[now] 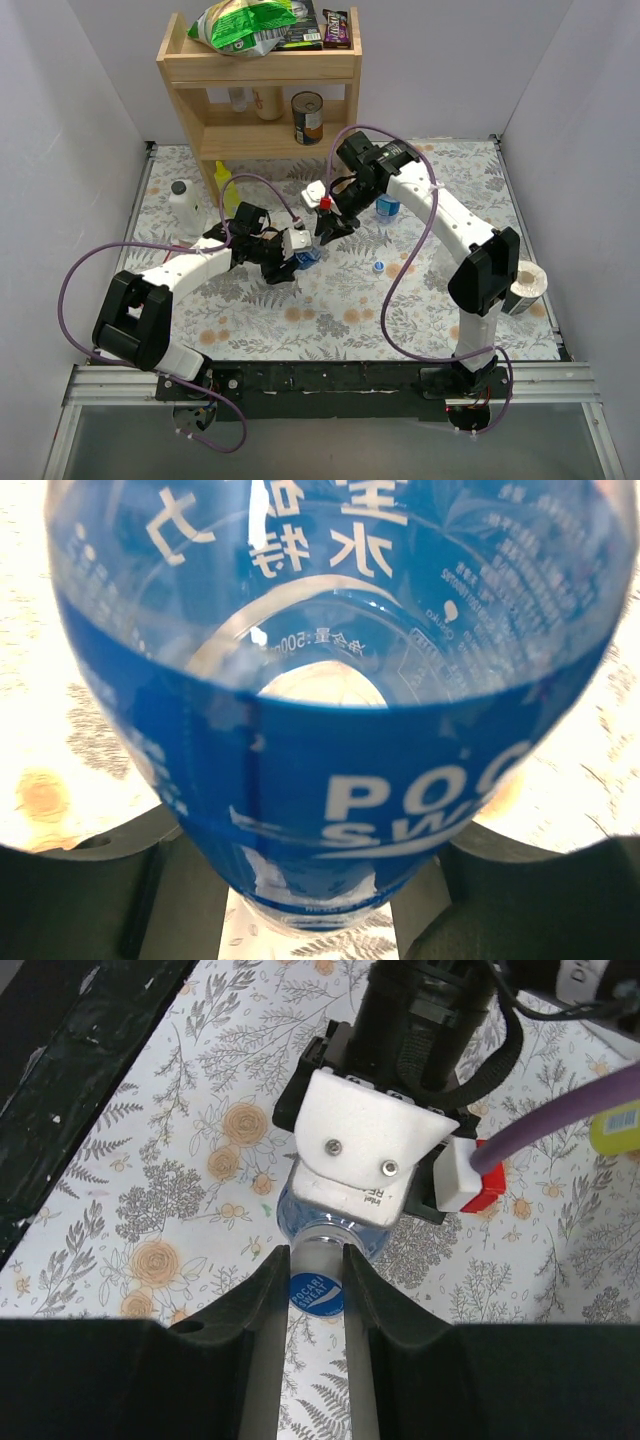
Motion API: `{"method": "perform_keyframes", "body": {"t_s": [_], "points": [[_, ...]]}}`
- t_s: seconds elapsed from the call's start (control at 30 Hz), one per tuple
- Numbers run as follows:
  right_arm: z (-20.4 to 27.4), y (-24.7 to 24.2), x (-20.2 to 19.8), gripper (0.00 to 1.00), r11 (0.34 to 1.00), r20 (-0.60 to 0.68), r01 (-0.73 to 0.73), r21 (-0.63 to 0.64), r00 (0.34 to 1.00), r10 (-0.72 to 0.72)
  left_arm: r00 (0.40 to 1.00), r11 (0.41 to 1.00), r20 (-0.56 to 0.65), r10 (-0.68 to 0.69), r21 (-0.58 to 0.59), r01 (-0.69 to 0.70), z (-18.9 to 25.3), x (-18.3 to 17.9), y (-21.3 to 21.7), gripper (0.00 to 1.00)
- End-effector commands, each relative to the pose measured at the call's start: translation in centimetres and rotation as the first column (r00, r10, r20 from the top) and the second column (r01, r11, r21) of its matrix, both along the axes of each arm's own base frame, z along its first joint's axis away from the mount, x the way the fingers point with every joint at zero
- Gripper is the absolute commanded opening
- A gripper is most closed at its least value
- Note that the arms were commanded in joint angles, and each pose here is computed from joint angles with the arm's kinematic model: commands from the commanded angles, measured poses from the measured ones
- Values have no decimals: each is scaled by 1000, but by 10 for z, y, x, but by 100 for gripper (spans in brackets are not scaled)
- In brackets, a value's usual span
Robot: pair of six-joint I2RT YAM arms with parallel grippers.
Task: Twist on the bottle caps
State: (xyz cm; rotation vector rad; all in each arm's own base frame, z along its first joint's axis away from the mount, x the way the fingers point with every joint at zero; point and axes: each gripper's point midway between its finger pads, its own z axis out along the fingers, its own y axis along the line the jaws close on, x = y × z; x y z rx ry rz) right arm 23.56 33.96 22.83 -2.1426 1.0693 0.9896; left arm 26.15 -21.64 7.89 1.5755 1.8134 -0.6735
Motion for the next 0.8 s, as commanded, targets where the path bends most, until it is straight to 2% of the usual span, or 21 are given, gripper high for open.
{"method": "perform_keyframes", "body": {"t_s": [0.0, 0.17, 0.33, 0.4, 0.43, 0.53, 0.57, 0.67, 0.73, 0.77], "points": [[-23, 0, -2, 1, 983, -207, 107, -149, 969, -137, 963, 971, 266, 47, -237, 18, 89, 41, -36, 0], [-21, 16, 5, 1, 954, -364, 207, -216, 890, -275, 946, 971, 302, 119, -236, -47, 92, 53, -32, 0], [8, 24, 19, 1, 959, -322, 254, -127, 904, -283, 974, 985, 218, 65, -169, -28, 64, 35, -25, 0], [26, 23, 35, 5, 951, -291, 302, -69, 906, -309, 987, 991, 158, 35, -133, -13, 48, 21, -21, 0], [40, 19, 37, 8, 948, -274, 317, -33, 909, -313, 990, 992, 137, 28, -124, -11, 43, 16, -19, 0], [70, 3, 40, 24, 944, -275, 318, 84, 918, -285, 999, 995, 50, -16, -101, 21, 26, -6, -14, 0], [75, -1, 38, 36, 945, -273, 304, 120, 925, -263, 999, 994, 27, -27, -109, 30, 24, -12, -14, 0], [71, -13, 29, 54, 937, -243, 292, 193, 939, -243, 999, 985, -16, -51, -167, 48, 32, -25, -19, 0], [83, -15, 22, 59, 925, -184, 262, 274, 959, -217, 997, 975, -30, -73, -214, 65, 40, -30, -25, 0], [69, -17, 15, 61, 929, -210, 261, 261, 955, -209, 996, 972, -53, -65, -229, 52, 43, -30, -27, 0]]}}
